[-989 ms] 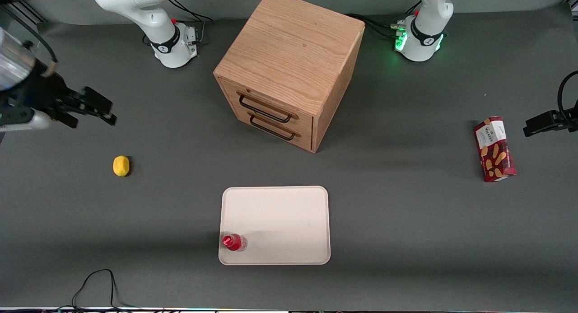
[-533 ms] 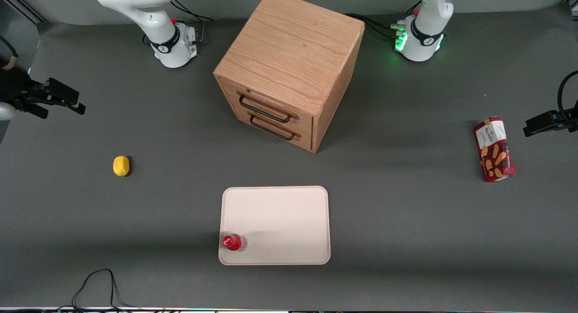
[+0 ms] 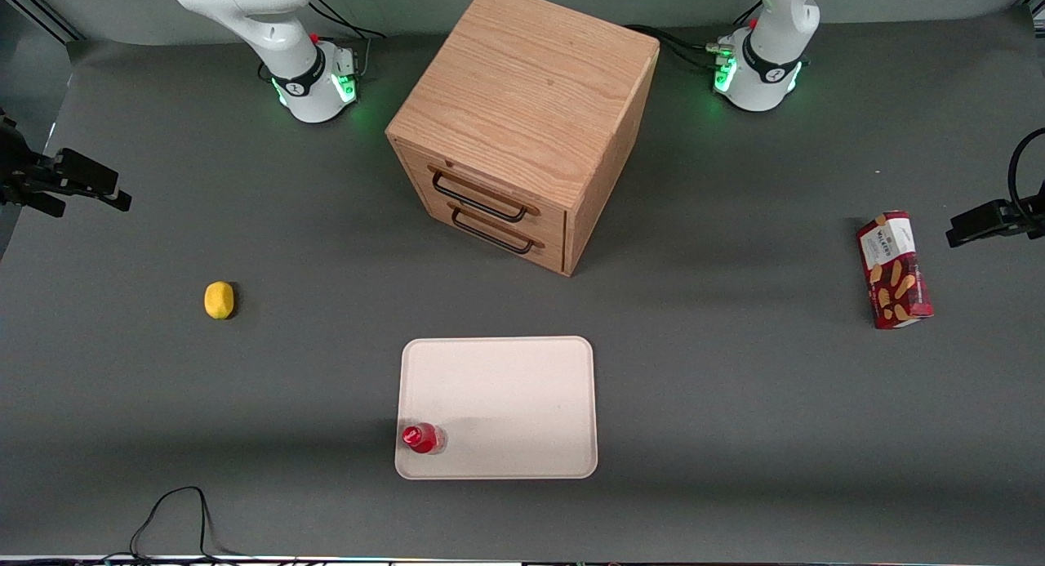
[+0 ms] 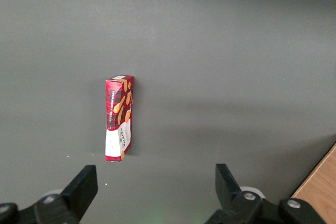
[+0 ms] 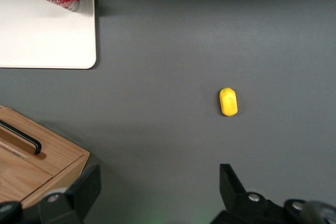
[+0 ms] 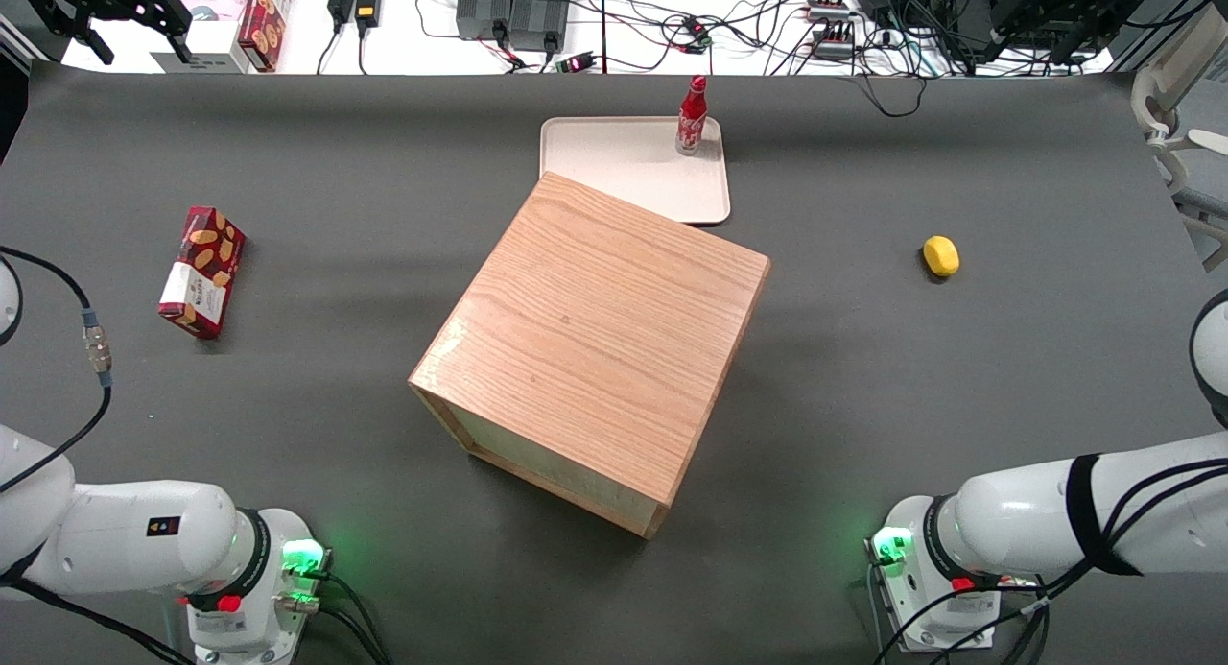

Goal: Place coke bottle on tray

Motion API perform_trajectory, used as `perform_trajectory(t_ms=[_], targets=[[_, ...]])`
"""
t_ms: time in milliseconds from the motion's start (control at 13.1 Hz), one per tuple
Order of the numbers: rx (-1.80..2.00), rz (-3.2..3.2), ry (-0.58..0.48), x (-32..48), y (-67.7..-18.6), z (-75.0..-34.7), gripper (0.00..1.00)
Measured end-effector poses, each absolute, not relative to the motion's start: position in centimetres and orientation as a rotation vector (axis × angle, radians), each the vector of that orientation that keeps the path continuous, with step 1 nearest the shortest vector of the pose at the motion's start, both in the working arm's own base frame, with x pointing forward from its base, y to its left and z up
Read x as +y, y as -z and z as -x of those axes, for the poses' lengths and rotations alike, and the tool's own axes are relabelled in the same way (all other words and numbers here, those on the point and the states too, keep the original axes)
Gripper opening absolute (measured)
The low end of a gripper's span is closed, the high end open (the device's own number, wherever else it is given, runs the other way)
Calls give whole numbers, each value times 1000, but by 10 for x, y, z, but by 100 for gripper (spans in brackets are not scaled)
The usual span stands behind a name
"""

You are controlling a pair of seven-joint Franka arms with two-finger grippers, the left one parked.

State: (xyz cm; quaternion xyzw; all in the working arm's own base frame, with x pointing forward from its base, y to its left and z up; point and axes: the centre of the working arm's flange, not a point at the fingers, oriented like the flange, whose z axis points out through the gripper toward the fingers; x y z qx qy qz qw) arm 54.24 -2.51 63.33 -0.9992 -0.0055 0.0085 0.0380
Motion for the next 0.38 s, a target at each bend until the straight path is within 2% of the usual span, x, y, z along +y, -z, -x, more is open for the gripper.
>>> perform_trajectory(t_ms=[380], targets=[[-6, 3080, -47, -30, -622, -554, 100]])
